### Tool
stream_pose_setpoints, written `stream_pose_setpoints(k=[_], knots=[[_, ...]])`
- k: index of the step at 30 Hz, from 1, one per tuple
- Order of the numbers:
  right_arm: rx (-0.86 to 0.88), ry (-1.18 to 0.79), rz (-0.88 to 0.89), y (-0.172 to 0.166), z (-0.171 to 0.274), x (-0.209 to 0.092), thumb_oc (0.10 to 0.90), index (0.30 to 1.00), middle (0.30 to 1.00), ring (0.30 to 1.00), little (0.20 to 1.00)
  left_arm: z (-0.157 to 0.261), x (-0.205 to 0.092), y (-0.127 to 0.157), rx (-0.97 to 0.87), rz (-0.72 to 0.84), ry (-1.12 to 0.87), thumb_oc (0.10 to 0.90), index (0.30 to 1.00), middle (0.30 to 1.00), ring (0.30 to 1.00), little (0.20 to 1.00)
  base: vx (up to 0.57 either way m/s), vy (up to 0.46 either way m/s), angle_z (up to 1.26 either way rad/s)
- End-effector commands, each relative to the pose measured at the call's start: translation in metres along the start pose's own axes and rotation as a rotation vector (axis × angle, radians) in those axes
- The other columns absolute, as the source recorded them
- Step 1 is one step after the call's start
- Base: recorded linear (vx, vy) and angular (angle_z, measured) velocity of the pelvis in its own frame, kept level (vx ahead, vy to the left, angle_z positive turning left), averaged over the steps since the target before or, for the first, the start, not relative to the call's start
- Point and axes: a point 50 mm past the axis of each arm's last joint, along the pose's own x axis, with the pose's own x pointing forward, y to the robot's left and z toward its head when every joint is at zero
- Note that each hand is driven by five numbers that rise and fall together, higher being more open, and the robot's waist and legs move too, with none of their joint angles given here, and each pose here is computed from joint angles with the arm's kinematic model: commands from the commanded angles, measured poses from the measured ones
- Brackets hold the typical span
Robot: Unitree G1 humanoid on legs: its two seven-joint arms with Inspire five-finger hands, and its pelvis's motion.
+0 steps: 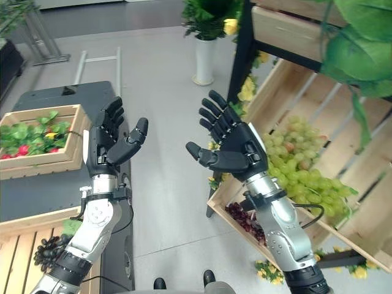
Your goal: Pick up the fruits from the basket on one side to the basket on the other side
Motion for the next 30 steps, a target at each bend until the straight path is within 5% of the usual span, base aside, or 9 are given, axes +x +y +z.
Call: stream_pose_setpoints(k=[1,13,30], knots=[[0.091,-0.300,0.189,0.020,0.039,0.021,0.800,0.900,0.900,0.900,0.900,0.032,0.021,0.012,0.020,0.020,-0.244,0.800,0.900,0.900,0.900,0.900,0.02,-0.048,0.33],[0.182,-0.045,0.197,0.029,-0.015,0.020,0.800,0.900,0.900,0.900,0.900,0.019,0.003,0.047,0.139,0.146,-0.187,0.800,0.900,0.900,0.900,0.900,0.04,-0.045,0.33],[-0.149,0.480,0.115,0.000,-0.108,-0.036,0.800,0.900,0.900,0.900,0.900,-0.006,-0.016,0.155,0.759,0.346,-0.064,0.800,0.900,0.900,0.900,0.900,-0.01,0.033,0.22]])
